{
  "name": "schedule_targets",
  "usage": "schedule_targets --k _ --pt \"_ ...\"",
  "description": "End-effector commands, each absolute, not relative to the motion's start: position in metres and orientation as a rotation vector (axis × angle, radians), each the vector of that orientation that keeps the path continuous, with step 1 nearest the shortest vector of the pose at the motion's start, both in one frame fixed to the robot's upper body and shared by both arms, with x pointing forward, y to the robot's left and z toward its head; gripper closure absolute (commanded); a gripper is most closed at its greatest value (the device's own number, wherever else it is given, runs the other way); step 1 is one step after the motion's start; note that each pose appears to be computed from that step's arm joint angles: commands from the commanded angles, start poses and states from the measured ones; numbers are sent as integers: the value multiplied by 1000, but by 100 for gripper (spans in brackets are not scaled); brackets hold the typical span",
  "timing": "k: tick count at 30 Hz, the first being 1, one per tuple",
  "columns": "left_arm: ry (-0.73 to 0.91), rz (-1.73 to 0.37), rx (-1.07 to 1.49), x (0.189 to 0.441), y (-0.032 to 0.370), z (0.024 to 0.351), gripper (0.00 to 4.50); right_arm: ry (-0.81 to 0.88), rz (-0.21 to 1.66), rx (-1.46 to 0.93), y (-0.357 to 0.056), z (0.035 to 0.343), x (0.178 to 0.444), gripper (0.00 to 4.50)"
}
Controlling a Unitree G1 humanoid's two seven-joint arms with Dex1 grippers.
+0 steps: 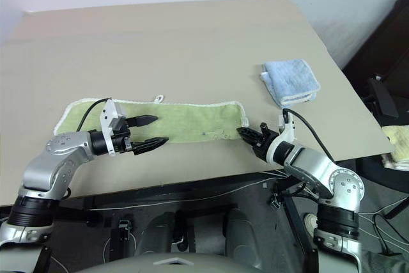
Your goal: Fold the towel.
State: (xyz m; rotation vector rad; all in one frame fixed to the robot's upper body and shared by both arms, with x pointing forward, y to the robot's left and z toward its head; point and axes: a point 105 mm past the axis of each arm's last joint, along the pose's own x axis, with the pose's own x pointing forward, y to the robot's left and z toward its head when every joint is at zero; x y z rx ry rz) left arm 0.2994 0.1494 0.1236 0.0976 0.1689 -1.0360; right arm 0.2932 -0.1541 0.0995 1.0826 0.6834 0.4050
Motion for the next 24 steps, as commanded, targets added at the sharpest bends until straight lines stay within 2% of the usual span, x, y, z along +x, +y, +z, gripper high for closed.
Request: schedule_targets --k 1,9,14,18,24 --pt "127 -1047 124 300 143 136 0 636 442 1076 -157 112 292 448" --pt "123 -1043 135 304 141 140 0 593 373 999 -207 112 301 448" --pt "119 -1043 136 307 139 141 0 579 385 932 -223 118 298 448" --pt "118 -1043 139 309 140 142 0 557 426 885 -226 127 298 448" --pt "124 -1044 150 310 145 140 0 485 552 712 -209 160 303 448"
